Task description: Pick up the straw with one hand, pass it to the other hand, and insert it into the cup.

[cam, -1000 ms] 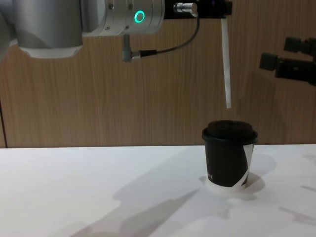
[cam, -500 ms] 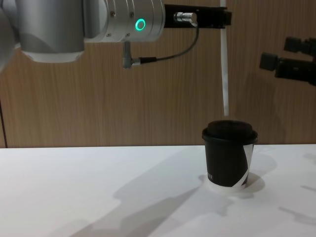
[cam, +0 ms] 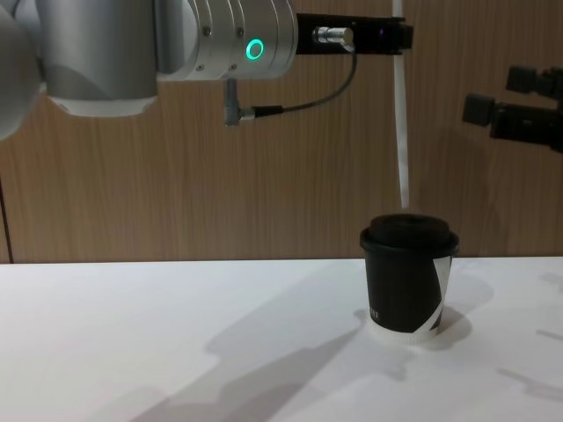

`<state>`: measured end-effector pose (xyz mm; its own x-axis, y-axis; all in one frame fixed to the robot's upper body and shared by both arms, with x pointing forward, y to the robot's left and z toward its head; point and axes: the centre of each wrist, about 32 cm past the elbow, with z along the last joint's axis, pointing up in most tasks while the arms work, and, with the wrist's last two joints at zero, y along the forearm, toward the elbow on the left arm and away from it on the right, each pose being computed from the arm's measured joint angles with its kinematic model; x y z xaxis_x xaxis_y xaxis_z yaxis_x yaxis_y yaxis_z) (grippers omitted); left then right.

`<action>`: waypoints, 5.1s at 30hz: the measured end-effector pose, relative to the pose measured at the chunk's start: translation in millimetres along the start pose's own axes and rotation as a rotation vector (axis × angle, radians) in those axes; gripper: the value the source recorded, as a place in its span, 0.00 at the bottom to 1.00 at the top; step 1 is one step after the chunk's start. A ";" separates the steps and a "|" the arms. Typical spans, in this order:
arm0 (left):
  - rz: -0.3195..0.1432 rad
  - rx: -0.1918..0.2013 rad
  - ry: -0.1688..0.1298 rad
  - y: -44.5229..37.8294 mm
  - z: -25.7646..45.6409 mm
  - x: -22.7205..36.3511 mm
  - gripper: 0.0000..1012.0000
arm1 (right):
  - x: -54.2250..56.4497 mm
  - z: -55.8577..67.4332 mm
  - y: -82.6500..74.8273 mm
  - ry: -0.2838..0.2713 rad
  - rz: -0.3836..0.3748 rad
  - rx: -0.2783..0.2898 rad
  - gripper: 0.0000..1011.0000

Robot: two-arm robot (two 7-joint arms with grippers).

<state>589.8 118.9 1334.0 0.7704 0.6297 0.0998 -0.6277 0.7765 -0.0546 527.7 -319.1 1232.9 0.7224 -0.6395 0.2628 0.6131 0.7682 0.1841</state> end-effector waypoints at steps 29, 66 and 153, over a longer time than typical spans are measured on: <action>-0.005 0.003 0.002 -8.1 3.2 -6.5 0.01 | 0.0 0.0 0.0 0.000 0.000 0.000 0.99; -0.001 0.027 0.005 -15.9 -0.3 -3.8 0.01 | 0.0 0.0 0.0 0.000 0.000 0.000 0.99; -0.004 0.100 -0.007 -24.1 -11.3 -7.1 0.99 | 0.0 0.0 0.0 0.000 0.000 0.000 0.99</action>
<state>600.8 95.9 1323.3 0.7725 0.6260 0.1065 -0.6327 0.7731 0.0449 527.8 -319.1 1232.9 0.7224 -0.6396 0.2628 0.6132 0.7682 0.1840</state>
